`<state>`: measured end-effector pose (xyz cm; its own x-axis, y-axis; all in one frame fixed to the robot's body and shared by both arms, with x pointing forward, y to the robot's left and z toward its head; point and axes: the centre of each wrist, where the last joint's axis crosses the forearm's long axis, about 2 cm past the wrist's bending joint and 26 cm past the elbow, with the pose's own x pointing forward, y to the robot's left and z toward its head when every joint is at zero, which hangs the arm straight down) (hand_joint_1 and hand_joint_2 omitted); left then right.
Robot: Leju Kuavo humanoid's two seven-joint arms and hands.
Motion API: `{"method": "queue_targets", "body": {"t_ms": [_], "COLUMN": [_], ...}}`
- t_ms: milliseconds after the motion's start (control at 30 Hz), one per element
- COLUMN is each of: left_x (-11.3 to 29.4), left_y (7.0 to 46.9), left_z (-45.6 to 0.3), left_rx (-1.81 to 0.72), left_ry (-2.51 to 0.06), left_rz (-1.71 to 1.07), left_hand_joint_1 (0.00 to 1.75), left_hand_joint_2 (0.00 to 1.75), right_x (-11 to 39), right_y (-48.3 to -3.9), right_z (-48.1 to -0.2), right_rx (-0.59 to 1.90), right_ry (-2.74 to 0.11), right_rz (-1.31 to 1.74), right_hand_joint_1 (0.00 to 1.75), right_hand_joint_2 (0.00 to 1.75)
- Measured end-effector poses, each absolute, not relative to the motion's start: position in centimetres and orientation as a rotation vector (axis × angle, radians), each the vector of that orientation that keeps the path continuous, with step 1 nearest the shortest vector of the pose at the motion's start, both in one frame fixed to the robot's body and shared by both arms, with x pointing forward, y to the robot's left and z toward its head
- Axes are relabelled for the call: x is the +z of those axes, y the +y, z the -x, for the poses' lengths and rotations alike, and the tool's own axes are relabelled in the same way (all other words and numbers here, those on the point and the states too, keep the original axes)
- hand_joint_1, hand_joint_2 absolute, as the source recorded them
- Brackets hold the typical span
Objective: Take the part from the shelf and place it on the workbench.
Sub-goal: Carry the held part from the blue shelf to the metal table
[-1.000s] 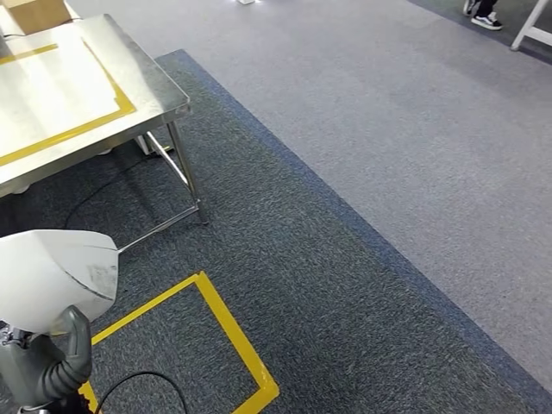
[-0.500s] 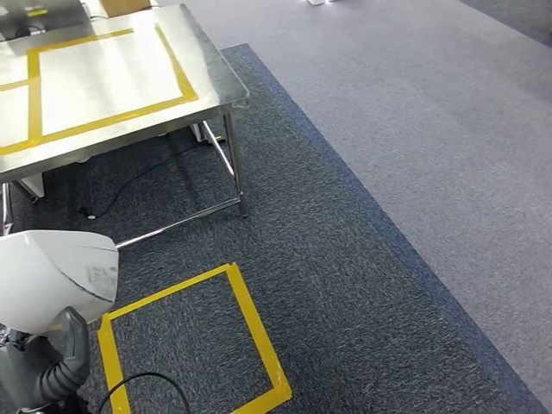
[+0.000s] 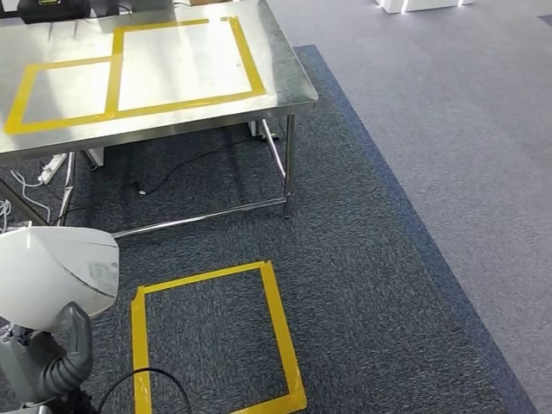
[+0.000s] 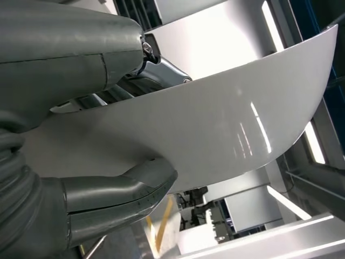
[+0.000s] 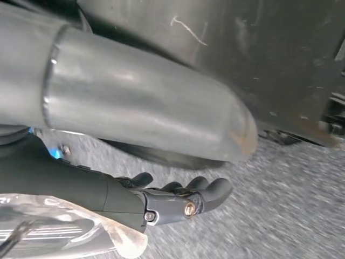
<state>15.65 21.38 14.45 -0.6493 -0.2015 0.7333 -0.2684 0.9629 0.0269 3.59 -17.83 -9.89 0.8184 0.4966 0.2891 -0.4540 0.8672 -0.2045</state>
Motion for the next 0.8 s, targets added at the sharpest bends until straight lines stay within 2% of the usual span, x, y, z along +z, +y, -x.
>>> {"method": "queue_targets", "body": {"t_ms": [800], "left_x": [14.5], "left_y": [21.07], "left_z": [-15.87], "left_rx": [0.107], "left_ry": [-2.288], "left_rz": [-0.314], "left_hand_joint_1": [1.75], "left_hand_joint_2": [1.75], "right_x": [-9.87], "right_y": [-17.94], "right_z": [-3.7], "right_rx": [0.547], "right_ry": [-0.354], "right_rz": [0.167], "right_hand_joint_1": [0.0], "right_hand_joint_2": [0.0]}}
